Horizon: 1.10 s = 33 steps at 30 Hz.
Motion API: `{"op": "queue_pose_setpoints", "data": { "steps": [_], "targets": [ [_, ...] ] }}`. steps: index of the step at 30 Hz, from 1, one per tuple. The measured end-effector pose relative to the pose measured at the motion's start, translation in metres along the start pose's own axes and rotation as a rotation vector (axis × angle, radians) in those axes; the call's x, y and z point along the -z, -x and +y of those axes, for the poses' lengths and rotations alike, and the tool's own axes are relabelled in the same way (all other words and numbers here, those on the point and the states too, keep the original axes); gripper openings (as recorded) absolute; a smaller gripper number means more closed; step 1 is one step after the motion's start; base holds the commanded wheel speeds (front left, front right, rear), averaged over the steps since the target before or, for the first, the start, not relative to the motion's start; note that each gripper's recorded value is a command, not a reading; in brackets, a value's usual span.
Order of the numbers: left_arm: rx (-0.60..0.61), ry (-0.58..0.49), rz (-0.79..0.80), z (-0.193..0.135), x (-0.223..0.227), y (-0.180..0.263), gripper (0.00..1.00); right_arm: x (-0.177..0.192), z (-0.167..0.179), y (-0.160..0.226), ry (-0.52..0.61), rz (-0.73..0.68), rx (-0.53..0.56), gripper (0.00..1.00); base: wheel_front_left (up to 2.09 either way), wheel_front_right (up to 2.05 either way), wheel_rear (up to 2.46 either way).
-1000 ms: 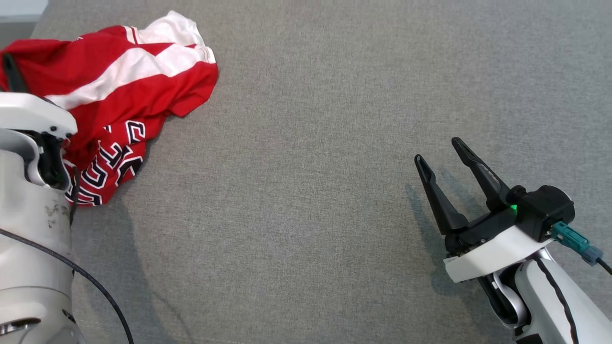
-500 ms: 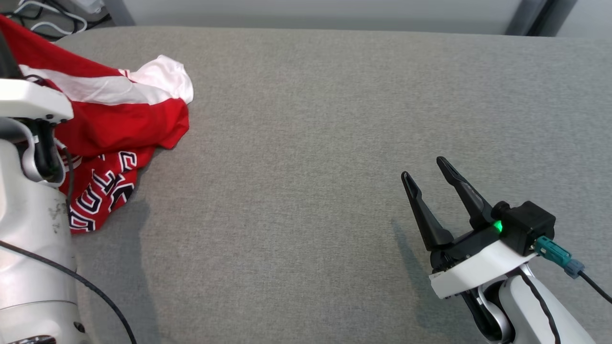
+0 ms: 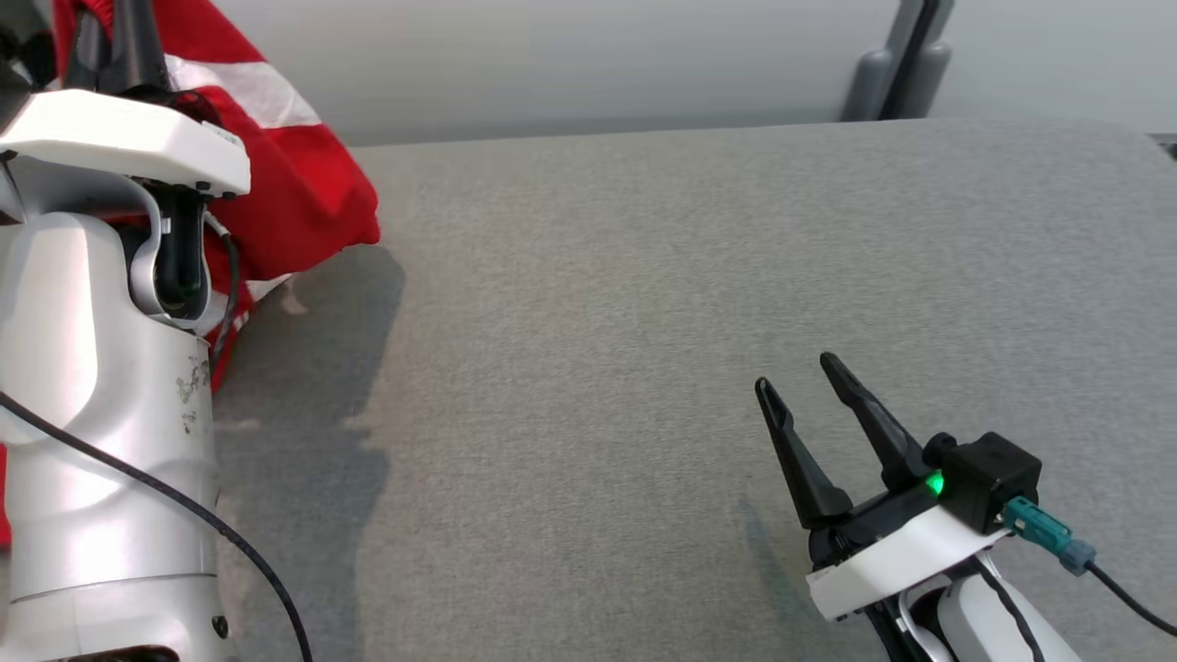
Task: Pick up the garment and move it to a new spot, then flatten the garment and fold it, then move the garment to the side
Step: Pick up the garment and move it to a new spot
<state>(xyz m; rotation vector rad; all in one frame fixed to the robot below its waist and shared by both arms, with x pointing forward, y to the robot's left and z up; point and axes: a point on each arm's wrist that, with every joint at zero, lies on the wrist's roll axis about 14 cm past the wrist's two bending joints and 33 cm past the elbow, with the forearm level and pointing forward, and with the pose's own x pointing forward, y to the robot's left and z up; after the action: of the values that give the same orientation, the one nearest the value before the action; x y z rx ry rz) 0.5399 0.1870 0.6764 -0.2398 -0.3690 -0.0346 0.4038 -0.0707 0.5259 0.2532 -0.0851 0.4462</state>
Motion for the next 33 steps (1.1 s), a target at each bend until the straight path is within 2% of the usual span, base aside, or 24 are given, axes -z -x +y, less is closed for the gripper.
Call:
{"op": "queue_pose_setpoints", "data": {
  "steps": [4,9,24,29,33],
  "targets": [
    [0.096,0.041,0.001,-0.042,-0.007,-0.002,0.0,-0.009,-0.004,0.015,0.001,-0.023,0.04,1.0,0.0,0.0,0.0],
    [0.22,0.073,0.063,-0.096,0.007,0.006,0.0,-0.02,-0.011,0.035,0.008,-0.05,0.089,1.0,0.0,0.0,0.0],
    [0.506,0.225,0.151,-0.217,0.023,0.029,0.0,-0.038,-0.034,0.069,0.033,-0.097,0.206,1.0,0.0,0.0,0.0],
    [0.538,0.205,0.224,-0.232,0.052,0.05,0.0,-0.037,-0.034,0.07,0.027,-0.096,0.212,1.0,0.0,0.0,0.0],
    [0.514,0.167,0.324,-0.224,0.091,0.067,0.0,-0.036,-0.031,0.067,0.015,-0.098,0.21,1.0,0.0,0.0,0.0]
  ]
}}
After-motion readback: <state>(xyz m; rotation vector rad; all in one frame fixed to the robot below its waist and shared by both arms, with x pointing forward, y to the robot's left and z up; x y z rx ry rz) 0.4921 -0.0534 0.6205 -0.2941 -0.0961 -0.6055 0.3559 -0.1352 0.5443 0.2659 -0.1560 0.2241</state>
